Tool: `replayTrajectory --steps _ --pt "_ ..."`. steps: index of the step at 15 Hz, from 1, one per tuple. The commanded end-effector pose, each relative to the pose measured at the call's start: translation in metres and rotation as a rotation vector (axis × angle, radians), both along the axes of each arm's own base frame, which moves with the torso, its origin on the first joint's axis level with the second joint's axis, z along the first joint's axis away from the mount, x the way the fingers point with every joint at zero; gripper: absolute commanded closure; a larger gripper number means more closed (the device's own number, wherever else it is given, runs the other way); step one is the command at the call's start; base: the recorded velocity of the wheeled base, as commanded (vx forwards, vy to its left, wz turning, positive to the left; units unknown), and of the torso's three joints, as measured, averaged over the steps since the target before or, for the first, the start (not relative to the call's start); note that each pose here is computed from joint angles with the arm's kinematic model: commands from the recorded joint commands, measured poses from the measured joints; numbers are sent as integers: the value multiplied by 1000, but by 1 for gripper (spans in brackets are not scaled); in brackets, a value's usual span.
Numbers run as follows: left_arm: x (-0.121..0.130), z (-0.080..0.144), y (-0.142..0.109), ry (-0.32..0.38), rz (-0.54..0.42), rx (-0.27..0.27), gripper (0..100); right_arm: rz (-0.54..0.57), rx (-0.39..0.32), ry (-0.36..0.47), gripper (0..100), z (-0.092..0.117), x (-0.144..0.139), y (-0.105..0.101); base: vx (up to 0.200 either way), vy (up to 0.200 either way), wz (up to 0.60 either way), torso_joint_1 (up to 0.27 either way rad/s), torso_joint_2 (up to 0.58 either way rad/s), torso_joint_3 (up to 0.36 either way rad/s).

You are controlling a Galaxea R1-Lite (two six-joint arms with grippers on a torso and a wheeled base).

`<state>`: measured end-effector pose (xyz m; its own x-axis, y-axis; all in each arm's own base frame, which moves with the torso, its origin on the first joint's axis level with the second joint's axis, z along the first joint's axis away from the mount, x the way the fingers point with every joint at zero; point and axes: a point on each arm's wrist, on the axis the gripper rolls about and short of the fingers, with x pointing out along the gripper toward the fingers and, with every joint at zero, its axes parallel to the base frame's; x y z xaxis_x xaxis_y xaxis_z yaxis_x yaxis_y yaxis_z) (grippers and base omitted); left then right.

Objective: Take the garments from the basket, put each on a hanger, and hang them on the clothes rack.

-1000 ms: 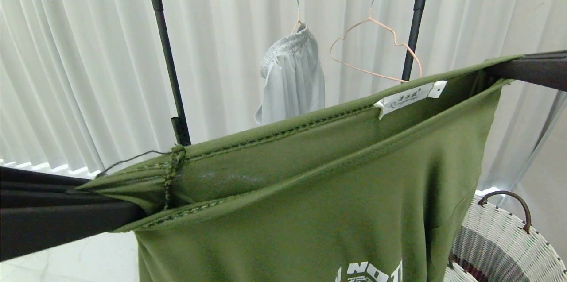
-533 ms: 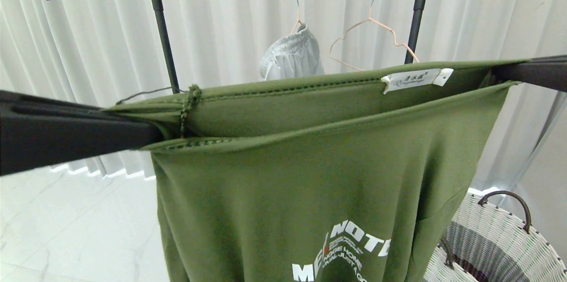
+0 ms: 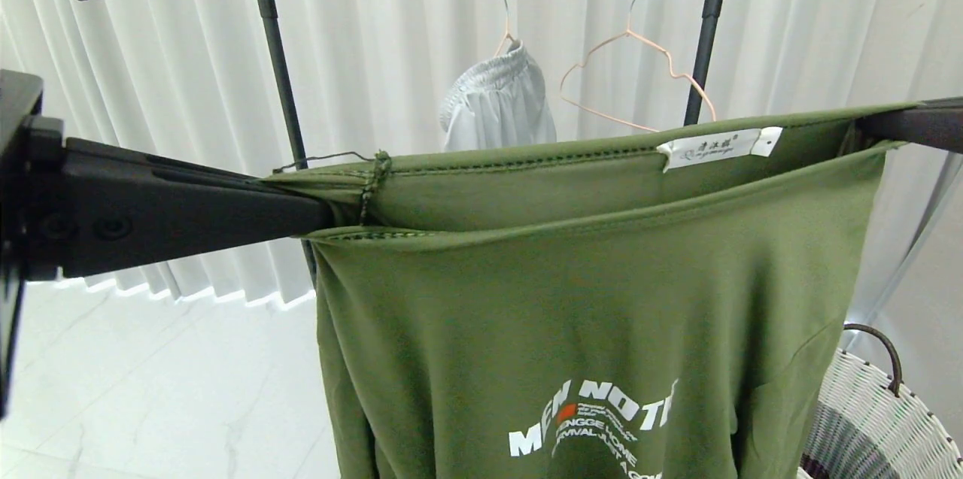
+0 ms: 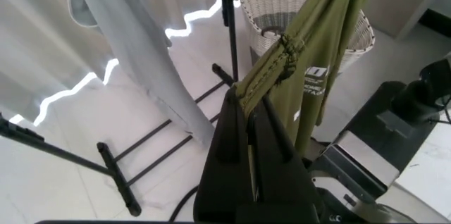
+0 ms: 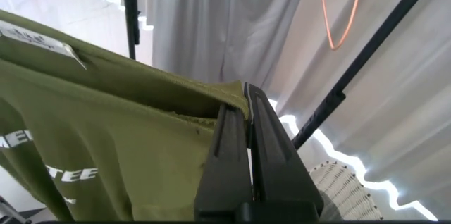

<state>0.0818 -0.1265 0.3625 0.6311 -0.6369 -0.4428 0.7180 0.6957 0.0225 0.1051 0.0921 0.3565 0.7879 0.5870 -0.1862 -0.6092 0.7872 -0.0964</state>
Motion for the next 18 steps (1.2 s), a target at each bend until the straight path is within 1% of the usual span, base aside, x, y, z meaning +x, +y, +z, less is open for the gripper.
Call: replayTrajectory --steps 1,2,3,4,5,7,8,10,11,12,13,15,16,17,18 --pt "2 0 -2 2 5 3 100 2 -10 10 0 -3 -2 -1 0 0 0 0 0 0" --pt "5 -1 -1 1 25 3 100 3 -24 21 0 -6 -4 -3 0 0 0 0 0 0" --pt "13 -3 -2 5 71 14 100 16 -28 22 0 -8 -8 -5 0 0 0 0 0 0" --pt "21 -3 0 -3 130 14 100 45 -32 26 0 -13 -14 -6 0 0 0 0 0 0" --pt "27 -4 1 -7 170 20 100 75 -28 26 0 -15 -21 -9 0 0 0 0 0 0" --pt "37 -7 4 -7 252 37 100 172 -12 32 0 -19 -31 -14 0 0 0 0 0 0" --pt "39 -7 5 -7 263 39 100 220 -2 35 0 -20 -33 -15 0 0 0 0 0 0" --pt "38 -9 5 -3 263 44 100 259 8 36 0 -20 -35 -16 0 0 0 0 0 0" --pt "37 -10 7 -4 263 47 100 245 -2 46 0 -21 -33 -15 0 0 0 0 0 0" --pt "35 -11 9 -6 262 54 100 176 -26 69 0 -25 -27 -16 0 0 0 0 0 0" --pt "32 -12 13 -24 268 72 100 50 -85 124 0 -33 -18 -19 0 0 0 0 0 0" --pt "25 -18 20 -47 255 124 100 -169 -216 222 0 -49 -10 -28 0 0 0 0 0 0" --pt "24 -21 22 -44 253 132 100 -228 -256 247 0 -57 -7 -29 0 0 0 0 0 0" --pt "24 -23 22 -40 252 138 100 -260 -292 263 0 -69 -6 -30 0 0 0 0 0 0" --pt "23 -24 22 -38 253 139 100 -291 -325 261 0 -78 -7 -31 0 0 0 0 0 0"
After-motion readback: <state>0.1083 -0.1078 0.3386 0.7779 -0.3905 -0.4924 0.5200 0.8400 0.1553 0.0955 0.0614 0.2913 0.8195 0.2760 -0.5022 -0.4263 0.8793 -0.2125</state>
